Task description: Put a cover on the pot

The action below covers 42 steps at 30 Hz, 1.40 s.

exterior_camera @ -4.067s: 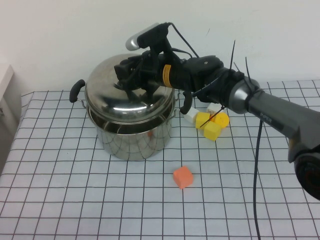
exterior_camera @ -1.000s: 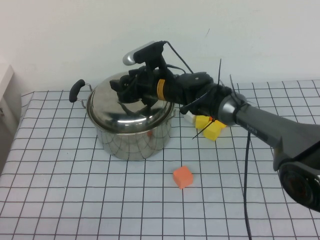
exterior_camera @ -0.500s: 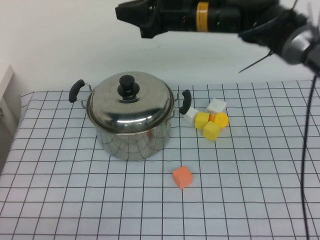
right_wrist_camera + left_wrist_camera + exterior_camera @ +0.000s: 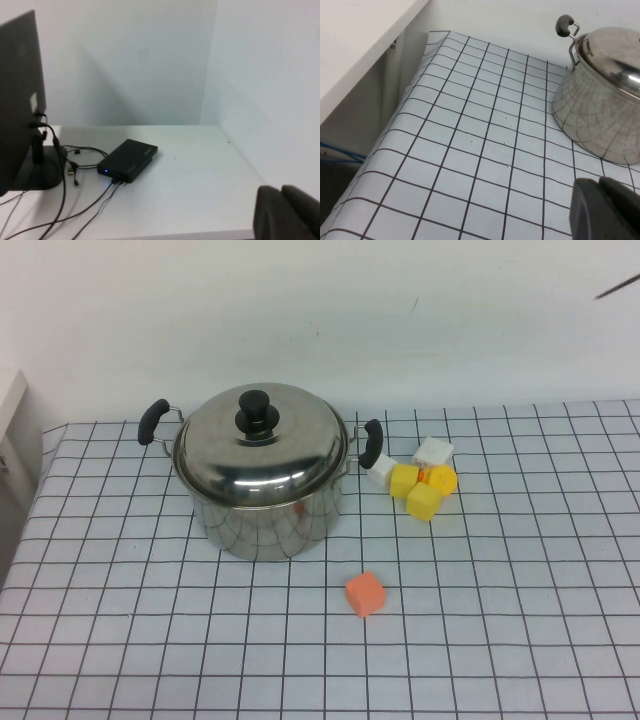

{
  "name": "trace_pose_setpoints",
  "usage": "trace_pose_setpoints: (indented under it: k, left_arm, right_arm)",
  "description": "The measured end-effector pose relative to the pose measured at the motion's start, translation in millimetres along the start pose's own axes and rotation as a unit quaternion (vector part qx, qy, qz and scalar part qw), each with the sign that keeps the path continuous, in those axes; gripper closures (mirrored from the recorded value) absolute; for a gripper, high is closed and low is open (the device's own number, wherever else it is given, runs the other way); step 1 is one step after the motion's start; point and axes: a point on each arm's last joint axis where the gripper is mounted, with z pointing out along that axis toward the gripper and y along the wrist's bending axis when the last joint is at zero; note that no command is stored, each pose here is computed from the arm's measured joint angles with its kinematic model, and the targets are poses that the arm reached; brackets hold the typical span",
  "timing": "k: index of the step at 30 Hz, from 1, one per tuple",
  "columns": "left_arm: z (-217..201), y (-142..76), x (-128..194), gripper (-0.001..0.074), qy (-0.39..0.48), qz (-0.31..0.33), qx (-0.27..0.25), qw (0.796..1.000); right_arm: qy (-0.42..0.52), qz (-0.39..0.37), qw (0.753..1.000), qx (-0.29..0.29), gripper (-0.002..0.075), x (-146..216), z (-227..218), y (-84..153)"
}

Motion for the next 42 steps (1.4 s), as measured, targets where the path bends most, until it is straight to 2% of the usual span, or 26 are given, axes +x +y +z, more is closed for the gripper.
trace_pose_setpoints:
  k: [2, 6, 8, 16, 24, 31, 34, 36, 37, 39, 42]
  left_arm:
    - [0, 0, 0, 0.0738, 0.0, 0.0, 0.0, 1.0]
    - [0, 0, 0, 0.0738, 0.0, 0.0, 0.0, 1.0]
    - [0, 0, 0, 0.0738, 0.0, 0.0, 0.0, 1.0]
    - [0, 0, 0, 0.0738, 0.0, 0.002, 0.0, 1.0]
    - [0, 0, 0, 0.0738, 0.0, 0.002, 0.0, 1.0]
    - [0, 0, 0, 0.0738, 0.0, 0.002, 0.0, 1.0]
    - [0, 0, 0, 0.0738, 0.0, 0.002, 0.0, 1.0]
    - [0, 0, 0, 0.0738, 0.0, 0.002, 0.0, 1.0]
    - [0, 0, 0, 0.0738, 0.0, 0.002, 0.0, 1.0]
    - [0, 0, 0, 0.0738, 0.0, 0.002, 0.0, 1.0]
    - [0, 0, 0, 0.0738, 0.0, 0.002, 0.001, 1.0]
  right_arm:
    - [0.001, 0.0, 1.0, -0.002, 0.0715, -9, -10, 10]
    - [0.021, 0.003, 1.0, -0.006, 0.0715, -6, -31, 29]
    - [0.031, 0.0, 0.999, 0.009, 0.0715, -2, -42, 40]
    - [0.07, -0.019, 0.981, 0.18, 0.0715, 21, -104, 100]
    - [0.095, -0.022, 0.934, 0.343, 0.0716, 54, -161, 146]
    - [0.085, -0.032, 0.904, 0.418, 0.0717, 78, -204, 196]
    - [0.075, -0.029, 0.885, 0.458, 0.0717, 96, -223, 216]
    - [0.075, -0.031, 0.864, 0.497, 0.0717, 108, -239, 229]
    - [0.095, -0.049, 0.852, 0.512, 0.0717, 114, -245, 233]
    - [0.142, -0.026, 0.825, 0.546, 0.0717, 130, -262, 245]
    - [0.213, 0.044, 0.812, 0.542, 0.0717, 149, -276, 268]
